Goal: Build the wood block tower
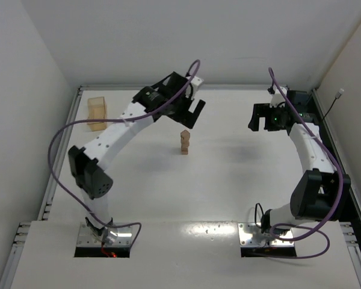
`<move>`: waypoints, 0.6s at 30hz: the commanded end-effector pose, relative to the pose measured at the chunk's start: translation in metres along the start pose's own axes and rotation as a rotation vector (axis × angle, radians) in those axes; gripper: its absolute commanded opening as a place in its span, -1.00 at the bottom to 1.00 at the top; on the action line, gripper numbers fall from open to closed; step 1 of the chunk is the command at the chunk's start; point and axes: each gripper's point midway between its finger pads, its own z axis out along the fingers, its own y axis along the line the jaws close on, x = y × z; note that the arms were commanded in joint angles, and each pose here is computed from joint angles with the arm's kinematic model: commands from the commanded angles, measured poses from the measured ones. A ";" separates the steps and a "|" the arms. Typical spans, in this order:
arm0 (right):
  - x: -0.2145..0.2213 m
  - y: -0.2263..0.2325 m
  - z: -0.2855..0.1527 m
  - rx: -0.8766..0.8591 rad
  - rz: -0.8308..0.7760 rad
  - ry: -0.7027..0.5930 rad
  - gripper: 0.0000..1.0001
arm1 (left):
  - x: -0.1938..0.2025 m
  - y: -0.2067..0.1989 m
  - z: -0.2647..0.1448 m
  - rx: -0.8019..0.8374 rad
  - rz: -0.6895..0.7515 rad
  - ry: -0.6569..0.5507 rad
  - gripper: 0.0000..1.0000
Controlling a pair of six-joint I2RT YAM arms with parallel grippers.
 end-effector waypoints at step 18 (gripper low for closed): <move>0.016 0.023 0.017 -0.001 -0.118 0.067 1.00 | 0.227 0.193 0.019 -0.310 -0.563 0.290 1.00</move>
